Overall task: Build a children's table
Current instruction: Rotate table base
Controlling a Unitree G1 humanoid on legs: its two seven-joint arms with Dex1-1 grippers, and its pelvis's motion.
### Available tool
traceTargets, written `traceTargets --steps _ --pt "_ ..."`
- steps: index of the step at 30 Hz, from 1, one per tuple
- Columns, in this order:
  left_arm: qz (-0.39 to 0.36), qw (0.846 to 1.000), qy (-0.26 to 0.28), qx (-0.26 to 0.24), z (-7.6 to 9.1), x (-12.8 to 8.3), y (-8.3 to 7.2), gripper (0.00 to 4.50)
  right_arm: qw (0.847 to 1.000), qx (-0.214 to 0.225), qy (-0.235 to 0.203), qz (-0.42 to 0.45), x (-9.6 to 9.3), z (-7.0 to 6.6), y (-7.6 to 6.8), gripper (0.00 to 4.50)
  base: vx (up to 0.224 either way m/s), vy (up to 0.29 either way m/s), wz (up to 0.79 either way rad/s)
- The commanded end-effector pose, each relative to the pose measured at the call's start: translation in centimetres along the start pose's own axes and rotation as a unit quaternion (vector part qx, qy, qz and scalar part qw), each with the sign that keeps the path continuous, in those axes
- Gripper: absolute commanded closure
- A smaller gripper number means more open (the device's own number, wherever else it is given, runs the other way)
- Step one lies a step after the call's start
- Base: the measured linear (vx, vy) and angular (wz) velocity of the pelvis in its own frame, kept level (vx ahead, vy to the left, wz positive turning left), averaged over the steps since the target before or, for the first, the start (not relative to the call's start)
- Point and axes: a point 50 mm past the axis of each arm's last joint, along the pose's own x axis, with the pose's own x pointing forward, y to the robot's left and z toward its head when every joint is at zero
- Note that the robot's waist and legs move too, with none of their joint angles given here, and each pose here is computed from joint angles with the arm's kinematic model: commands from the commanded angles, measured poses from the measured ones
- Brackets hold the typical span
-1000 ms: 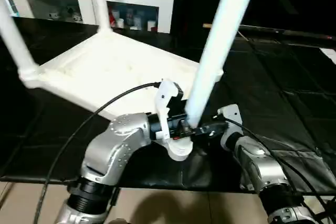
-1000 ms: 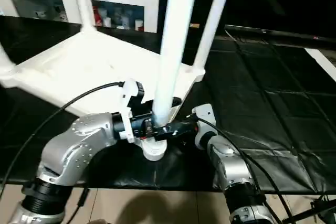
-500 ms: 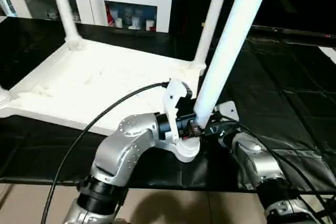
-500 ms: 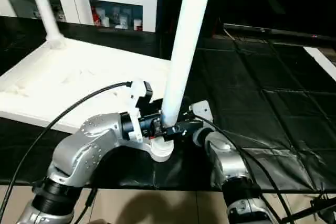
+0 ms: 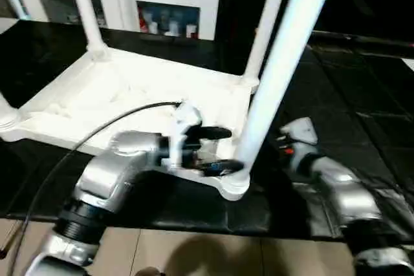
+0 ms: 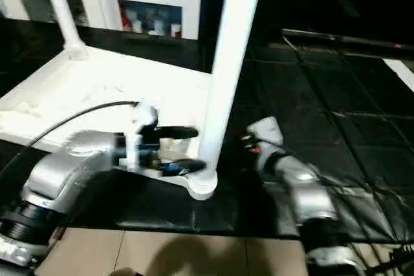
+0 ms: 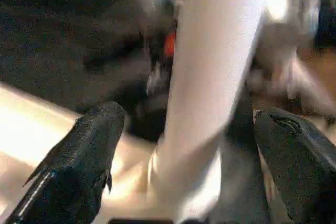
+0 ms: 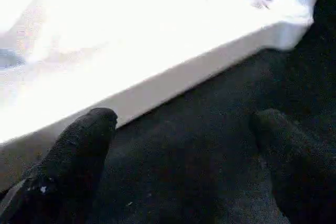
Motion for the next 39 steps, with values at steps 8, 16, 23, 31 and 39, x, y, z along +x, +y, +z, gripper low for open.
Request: traceTargets --steps 8,16,23,31,39 --pt "-0.038 0.984 0.156 0.076 -1.7 -2.4 2.2 0.89 0.990 -0.038 0.015 0.132 -3.7 0.9 1.0 0.00 0.000 0.000 0.00" --pt "-0.064 0.971 0.201 0.114 -2.0 -1.5 3.7 1.54 0.954 -0.047 0.081 0.284 -7.3 1.1 3.8 0.00 0.000 0.000 0.00" --pt "-0.072 0.967 0.210 0.125 -1.9 -1.0 4.3 2.08 0.949 -0.033 0.080 0.304 -7.9 1.6 4.5 0.00 0.000 0.000 0.00" --pt "-0.090 0.966 0.210 0.122 -2.2 -0.7 4.3 2.87 0.946 -0.027 0.088 0.310 -8.2 1.5 4.9 0.00 0.000 0.000 0.00" --pt "-0.100 0.966 0.208 0.118 -2.7 -0.5 4.2 3.42 0.942 -0.019 0.094 0.321 -8.3 1.4 5.3 0.00 0.000 0.000 0.00"
